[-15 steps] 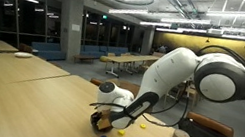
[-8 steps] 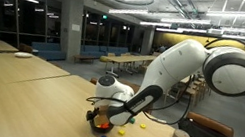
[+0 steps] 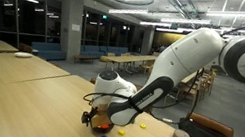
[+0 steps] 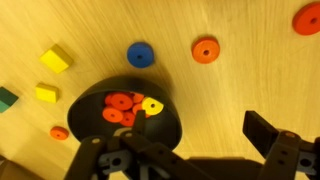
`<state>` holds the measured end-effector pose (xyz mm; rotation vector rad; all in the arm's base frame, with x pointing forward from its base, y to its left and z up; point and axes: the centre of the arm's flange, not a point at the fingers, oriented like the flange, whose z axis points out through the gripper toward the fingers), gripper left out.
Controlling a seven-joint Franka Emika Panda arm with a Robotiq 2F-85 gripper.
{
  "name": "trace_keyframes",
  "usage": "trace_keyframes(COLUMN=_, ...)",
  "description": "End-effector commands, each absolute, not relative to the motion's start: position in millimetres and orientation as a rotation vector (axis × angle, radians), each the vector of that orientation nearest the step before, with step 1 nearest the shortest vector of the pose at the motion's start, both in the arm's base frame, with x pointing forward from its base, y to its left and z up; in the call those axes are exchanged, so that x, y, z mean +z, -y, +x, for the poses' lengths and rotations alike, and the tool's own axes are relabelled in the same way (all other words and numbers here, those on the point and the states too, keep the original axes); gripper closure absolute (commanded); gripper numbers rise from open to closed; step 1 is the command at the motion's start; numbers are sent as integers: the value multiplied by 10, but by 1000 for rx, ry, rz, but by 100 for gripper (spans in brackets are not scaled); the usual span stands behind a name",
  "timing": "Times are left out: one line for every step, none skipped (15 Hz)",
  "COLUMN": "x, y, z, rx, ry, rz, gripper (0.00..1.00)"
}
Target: Pick up the yellow and orange object on the table and put them in the bowl
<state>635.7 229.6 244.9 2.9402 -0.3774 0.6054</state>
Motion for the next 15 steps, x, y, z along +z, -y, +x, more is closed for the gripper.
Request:
trace_keyframes(x=2456, y=-2431, z=6161, rx=511, ry=359, rz=3008, gripper=0)
trace_keyframes(x=2396, y=-2482, z=6139, rx=486, ry=355, rz=3021, gripper=0)
trace_keyframes(x=2332, y=-2530, z=6125, rx=462, ry=349, rz=3030, gripper=0)
trace_keyframes(x=2280, y=-2567, z=6119, rx=439, ry=345, rz=3038, gripper=0)
trace_keyframes(x=2225, y=-2599, z=6118, rx=418, ry=337, rz=3046, gripper=0)
trace_keyframes(x=2171, y=-2630, z=6122, rx=398, ry=330, rz=3050, gripper=0)
trace_keyframes(x=2119, y=-2647, z=6144, rx=382, ry=327, rz=3053, gripper=0)
trace_keyframes(x=2079, y=-2654, z=6149, rx=367, ry=320, rz=3058, gripper=0)
trace_keyframes(x=2030, y=-2663, z=6173, rx=355, ry=315, rz=3058, gripper=0)
trace_keyframes(x=1981, y=-2669, z=6201, rx=339, ry=311, rz=3059, gripper=0)
trace_keyframes(x=1942, y=-2668, z=6232, rx=328, ry=310, rz=3061, gripper=0)
trace_keyframes(x=1884, y=-2669, z=6266, rx=316, ry=306, rz=3059, gripper=0)
trace_keyframes(x=1854, y=-2663, z=6301, rx=305, ry=302, rz=3057, gripper=0)
trace_keyframes(x=1811, y=-2663, z=6338, rx=296, ry=301, rz=3055, gripper=0)
trace_keyframes(x=1778, y=-2664, z=6396, rx=292, ry=298, rz=3053, gripper=0)
